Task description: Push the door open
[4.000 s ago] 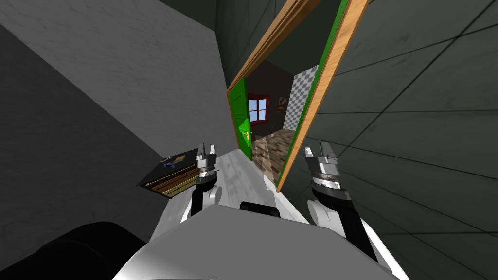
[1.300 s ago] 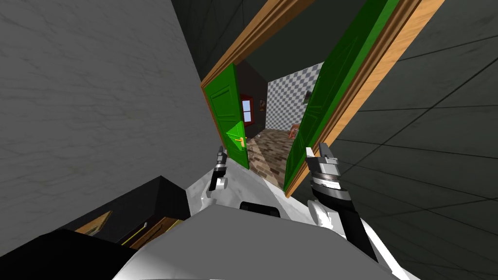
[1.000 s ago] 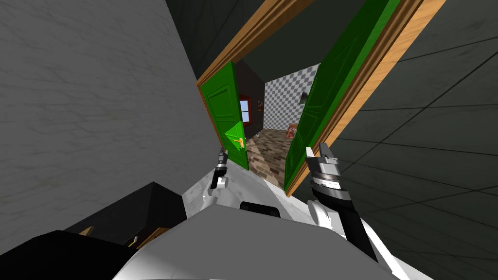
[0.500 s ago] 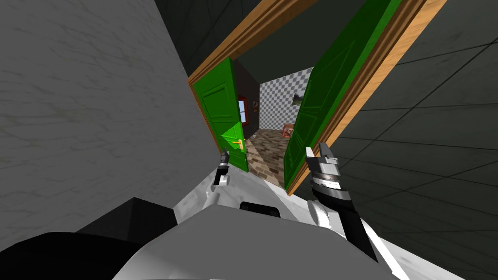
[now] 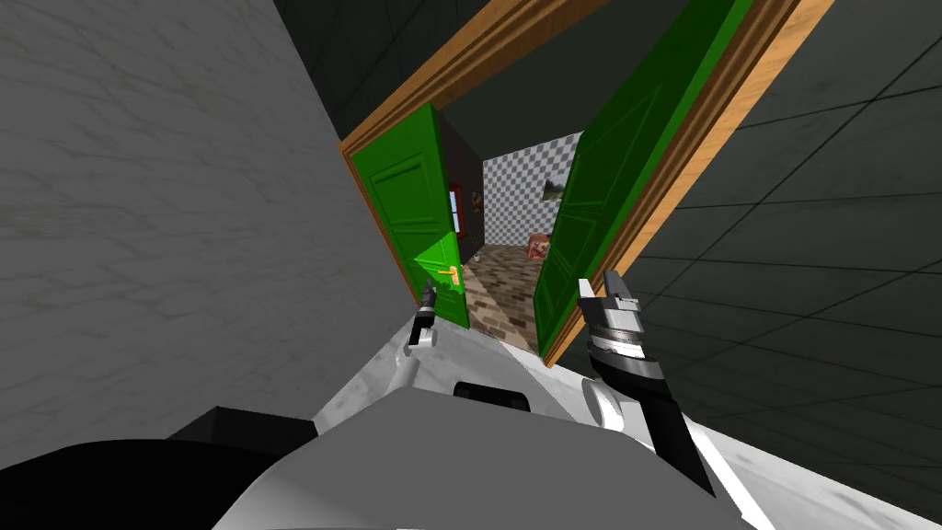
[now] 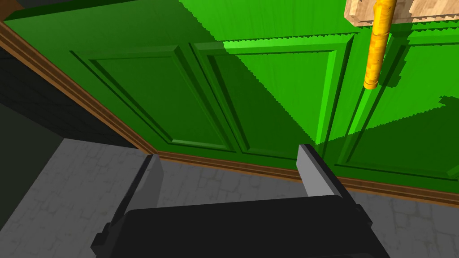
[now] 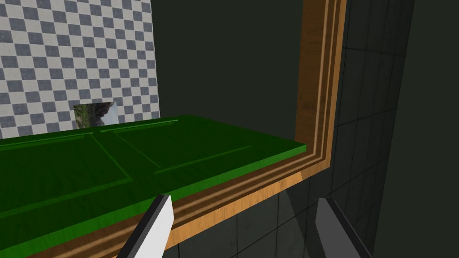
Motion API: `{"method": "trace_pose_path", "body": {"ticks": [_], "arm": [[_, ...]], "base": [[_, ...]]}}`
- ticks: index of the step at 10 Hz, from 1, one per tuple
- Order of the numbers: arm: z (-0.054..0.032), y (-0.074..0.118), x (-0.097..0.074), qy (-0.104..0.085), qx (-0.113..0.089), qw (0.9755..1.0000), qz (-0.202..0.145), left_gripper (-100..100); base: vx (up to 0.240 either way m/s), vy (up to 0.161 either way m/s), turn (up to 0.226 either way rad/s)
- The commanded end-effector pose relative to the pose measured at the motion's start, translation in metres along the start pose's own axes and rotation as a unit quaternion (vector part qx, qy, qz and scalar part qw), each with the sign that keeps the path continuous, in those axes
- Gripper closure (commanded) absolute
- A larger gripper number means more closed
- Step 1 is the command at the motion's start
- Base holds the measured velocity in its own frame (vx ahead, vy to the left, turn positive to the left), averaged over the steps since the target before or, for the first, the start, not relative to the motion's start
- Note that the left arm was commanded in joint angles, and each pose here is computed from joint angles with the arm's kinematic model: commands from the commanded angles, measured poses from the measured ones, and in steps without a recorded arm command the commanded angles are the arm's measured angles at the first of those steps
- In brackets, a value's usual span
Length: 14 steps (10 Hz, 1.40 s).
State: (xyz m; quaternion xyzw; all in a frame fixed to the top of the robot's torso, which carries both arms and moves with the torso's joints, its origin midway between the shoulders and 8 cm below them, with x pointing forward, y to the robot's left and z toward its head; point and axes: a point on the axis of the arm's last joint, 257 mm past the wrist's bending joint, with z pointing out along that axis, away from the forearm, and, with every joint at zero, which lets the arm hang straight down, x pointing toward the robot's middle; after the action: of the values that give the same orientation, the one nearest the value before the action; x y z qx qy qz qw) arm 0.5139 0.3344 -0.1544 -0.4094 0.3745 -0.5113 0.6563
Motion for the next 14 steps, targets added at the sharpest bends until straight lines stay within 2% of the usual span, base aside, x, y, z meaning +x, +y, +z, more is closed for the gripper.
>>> {"method": "trace_pose_path", "body": {"ticks": [1,9,12,14], "arm": [[0.0011,0.009,0.002,0.0,-0.01,0.9999,-0.003,-100],[0.0113,0.055,0.018,-0.001,-0.06,0.9979,-0.021,-100],[0.0138,0.07,0.025,-0.001,-0.079,0.9965,-0.029,-100],[0.0153,0.084,0.034,0.0,-0.096,0.9947,-0.038,-100]], "base": [[0.04,0.118,-0.139],[0.016,0.139,-0.141],[0.017,0.137,-0.133],[0.017,0.182,-0.169]]}}
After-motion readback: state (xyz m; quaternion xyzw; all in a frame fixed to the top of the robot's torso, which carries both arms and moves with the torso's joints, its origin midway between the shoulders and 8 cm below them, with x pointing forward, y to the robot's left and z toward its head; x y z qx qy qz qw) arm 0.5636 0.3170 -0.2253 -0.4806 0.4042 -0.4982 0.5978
